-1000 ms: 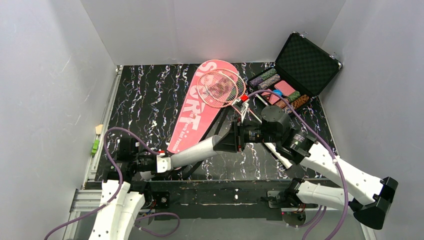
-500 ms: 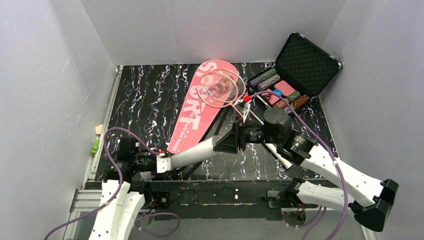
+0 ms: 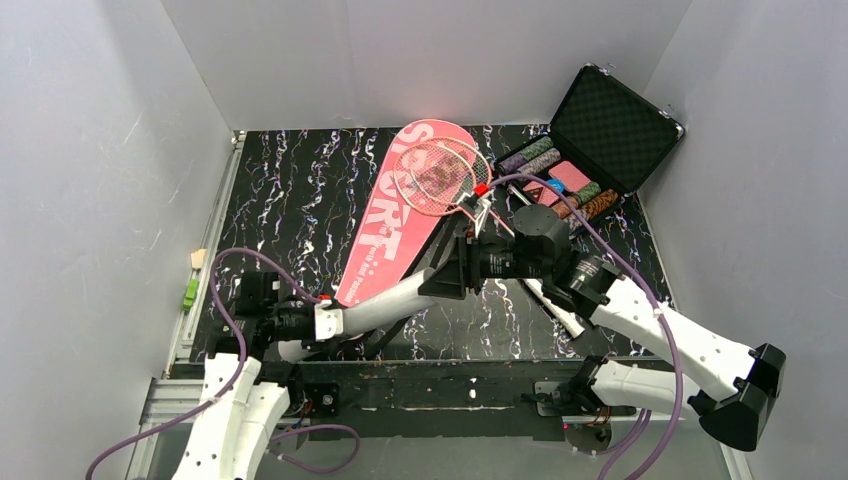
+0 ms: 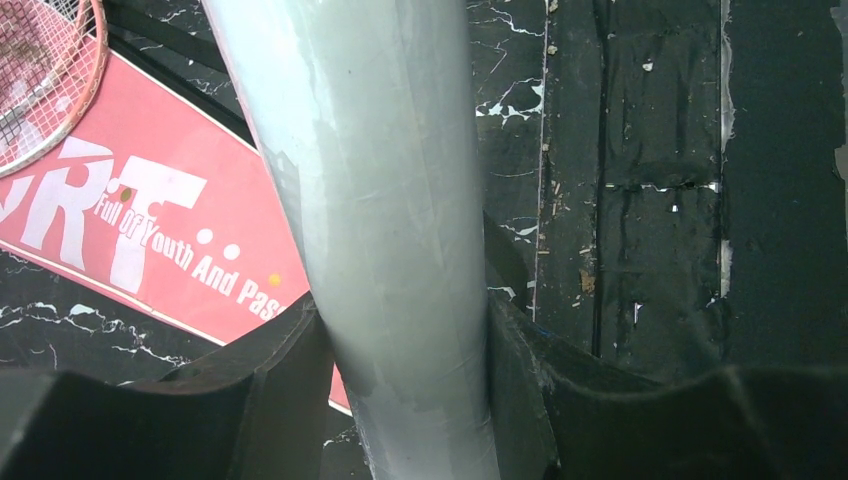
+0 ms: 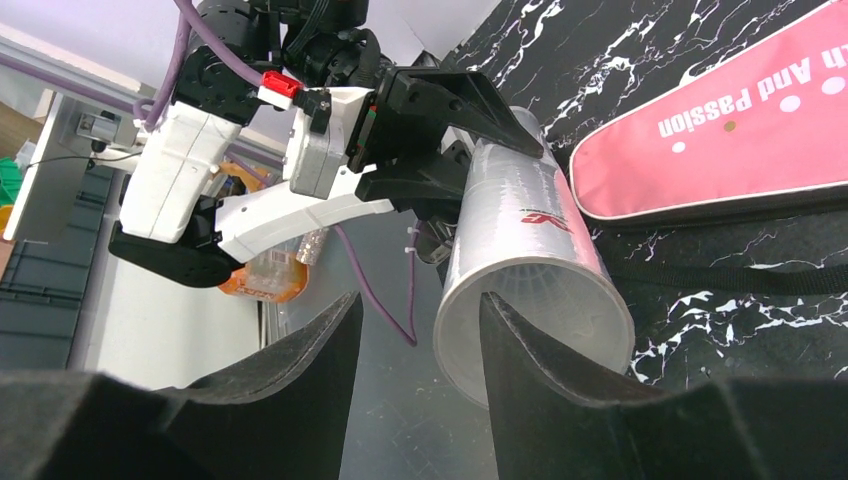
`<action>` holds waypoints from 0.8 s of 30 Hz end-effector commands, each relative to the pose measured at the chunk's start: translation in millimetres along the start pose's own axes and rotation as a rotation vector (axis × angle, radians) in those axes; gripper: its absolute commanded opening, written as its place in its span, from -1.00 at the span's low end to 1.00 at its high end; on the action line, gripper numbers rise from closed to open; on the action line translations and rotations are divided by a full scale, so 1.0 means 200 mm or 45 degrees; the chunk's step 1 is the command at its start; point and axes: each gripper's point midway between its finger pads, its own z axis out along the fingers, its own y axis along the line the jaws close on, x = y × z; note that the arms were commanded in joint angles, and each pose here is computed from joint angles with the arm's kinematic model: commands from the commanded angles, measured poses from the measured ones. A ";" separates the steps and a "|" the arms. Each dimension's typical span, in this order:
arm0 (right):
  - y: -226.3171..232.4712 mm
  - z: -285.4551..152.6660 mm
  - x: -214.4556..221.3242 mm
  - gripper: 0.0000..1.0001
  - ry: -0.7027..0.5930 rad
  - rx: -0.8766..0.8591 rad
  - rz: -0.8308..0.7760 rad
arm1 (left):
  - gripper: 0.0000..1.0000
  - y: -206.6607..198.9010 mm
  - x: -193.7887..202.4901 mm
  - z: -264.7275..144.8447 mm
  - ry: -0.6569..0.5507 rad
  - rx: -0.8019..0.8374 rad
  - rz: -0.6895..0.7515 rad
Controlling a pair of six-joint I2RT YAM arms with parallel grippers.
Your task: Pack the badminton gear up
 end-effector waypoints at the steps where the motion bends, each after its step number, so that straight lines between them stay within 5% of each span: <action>1: 0.03 0.03 0.00 0.11 0.036 -0.001 -0.031 | -1.00 0.07 -0.16 -0.02 -0.129 -0.025 0.084; 17: -0.01 0.00 0.07 0.14 0.063 -0.022 0.007 | -1.00 0.10 -0.22 -0.03 -0.180 -0.046 0.086; 24: -0.04 -0.04 -0.03 0.50 0.022 0.051 -0.011 | -1.00 0.22 -0.23 -0.05 -0.151 -0.152 -0.031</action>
